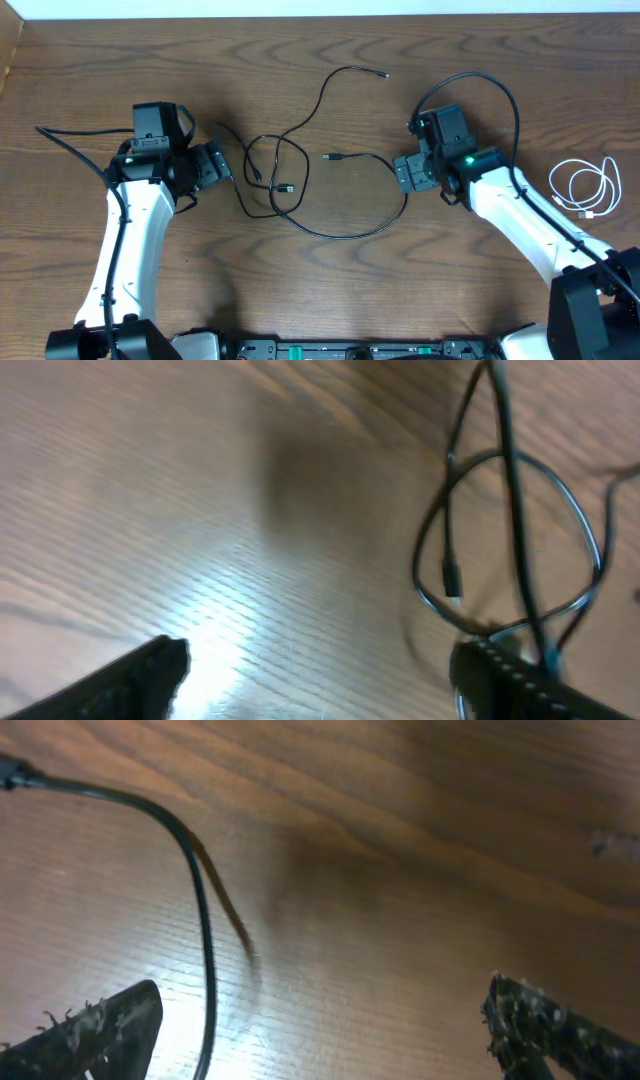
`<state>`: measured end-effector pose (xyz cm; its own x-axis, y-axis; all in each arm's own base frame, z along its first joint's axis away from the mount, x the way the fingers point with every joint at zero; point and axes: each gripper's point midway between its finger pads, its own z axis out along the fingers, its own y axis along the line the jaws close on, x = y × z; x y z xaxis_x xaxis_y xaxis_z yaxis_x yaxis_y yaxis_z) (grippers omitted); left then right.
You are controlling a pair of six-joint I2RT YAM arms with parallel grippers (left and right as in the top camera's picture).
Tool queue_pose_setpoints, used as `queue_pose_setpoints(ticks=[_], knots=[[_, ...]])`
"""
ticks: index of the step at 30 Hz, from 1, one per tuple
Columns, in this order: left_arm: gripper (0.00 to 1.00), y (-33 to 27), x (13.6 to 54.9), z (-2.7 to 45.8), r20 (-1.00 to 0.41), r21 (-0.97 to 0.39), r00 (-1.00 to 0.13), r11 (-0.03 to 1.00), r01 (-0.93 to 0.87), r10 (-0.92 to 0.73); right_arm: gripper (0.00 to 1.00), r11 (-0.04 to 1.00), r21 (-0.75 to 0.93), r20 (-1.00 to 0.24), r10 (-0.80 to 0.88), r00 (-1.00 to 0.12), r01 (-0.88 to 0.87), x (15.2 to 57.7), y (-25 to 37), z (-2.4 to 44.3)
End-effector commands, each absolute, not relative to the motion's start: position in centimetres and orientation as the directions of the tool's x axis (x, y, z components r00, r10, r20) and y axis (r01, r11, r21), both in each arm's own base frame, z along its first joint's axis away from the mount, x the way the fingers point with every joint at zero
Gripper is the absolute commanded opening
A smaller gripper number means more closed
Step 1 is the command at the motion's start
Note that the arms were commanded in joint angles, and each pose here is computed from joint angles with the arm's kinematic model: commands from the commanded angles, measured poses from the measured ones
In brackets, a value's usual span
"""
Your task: Untangle cables
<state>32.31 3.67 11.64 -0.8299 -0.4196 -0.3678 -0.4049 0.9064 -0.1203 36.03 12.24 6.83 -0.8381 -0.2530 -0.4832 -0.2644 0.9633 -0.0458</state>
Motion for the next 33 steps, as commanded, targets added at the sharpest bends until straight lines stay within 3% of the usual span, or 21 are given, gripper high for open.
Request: queue_pose_setpoints(ticks=[1, 9, 20, 24, 33], knots=[[0.78, 4.8, 32.0, 11.4, -0.377, -0.053, -0.831, 0.906, -0.421, -0.408, 0.99, 0.969, -0.051, -0.503, -0.234, -0.832, -0.241, 35.9, 11.6, 6.2], [0.61, 5.7, 32.4, 11.6, -0.41, -0.022, -0.817, 0.9, -0.436, -0.406, 0.99, 0.971, -0.064, -0.532, -0.227, -0.816, -0.229, 36.3, 11.4, 5.8], [0.61, 5.0, 32.9, 11.7, -0.41, -0.07, -0.807, 0.897, -0.437, -0.425, 0.99, 0.972, -0.079, -0.533, -0.227, -0.815, -0.219, 36.4, 11.1, 5.9], [0.61, 4.1, 32.1, 10.8, -0.343, -0.117, -0.805, 0.872, -0.476, -0.485, 0.99, 0.972, -0.079, -0.533, -0.227, -0.815, -0.219, 36.4, 11.1, 5.9], [0.61, 3.7, 28.6, 4.6, -0.104, -0.023, -0.818, 0.824, -0.567, -0.566, 0.99, 0.972, -0.079, -0.533, -0.227, -0.815, -0.22, 36.4, 11.1, 5.9]])
